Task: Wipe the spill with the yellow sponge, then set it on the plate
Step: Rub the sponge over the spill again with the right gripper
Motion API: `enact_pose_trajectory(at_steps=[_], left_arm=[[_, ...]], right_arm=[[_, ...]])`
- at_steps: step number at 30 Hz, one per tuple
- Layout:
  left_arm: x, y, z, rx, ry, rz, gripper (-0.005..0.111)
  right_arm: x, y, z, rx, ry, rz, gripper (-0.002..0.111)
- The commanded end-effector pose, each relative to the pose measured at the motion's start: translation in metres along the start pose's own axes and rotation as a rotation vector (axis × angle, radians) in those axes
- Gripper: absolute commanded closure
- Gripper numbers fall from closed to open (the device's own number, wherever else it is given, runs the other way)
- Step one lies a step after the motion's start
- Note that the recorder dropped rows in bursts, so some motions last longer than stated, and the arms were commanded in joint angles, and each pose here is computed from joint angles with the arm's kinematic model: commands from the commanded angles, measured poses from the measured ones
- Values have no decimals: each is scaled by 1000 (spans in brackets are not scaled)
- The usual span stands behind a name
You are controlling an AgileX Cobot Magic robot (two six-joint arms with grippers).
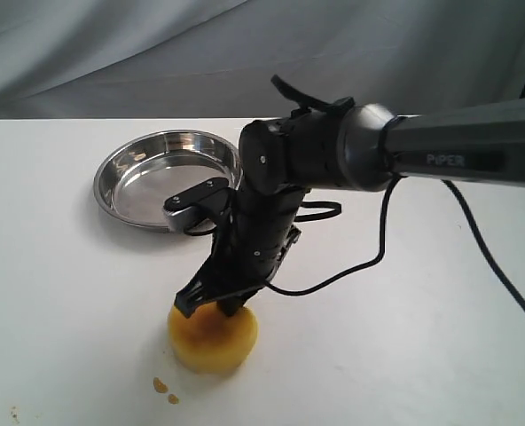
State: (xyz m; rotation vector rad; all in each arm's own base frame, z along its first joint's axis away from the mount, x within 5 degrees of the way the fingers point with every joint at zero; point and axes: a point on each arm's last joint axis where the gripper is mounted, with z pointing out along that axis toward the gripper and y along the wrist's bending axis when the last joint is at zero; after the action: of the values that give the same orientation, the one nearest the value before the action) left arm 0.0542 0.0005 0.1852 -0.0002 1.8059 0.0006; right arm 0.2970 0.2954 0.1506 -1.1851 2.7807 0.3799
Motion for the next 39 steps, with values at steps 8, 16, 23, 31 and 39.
enact_pose_trajectory(at_steps=[8,16,23,31,39], left_arm=[[0,0,0,-1,-13,-4,107],[0,0,0,-1,-13,-4,107],[0,0,0,-1,-13,-4,107],[0,0,0,-1,-13,-4,107],[0,0,0,-1,-13,-4,107]], right_arm=[[26,-10,11,-10,66,39,108],[32,21,27,-6,42,-32,108],[22,64,26,-24,-14,-139,108],[-11,82,12,-29,-131,-169,108],[-24,57,36,-7,-38,-94,108]])
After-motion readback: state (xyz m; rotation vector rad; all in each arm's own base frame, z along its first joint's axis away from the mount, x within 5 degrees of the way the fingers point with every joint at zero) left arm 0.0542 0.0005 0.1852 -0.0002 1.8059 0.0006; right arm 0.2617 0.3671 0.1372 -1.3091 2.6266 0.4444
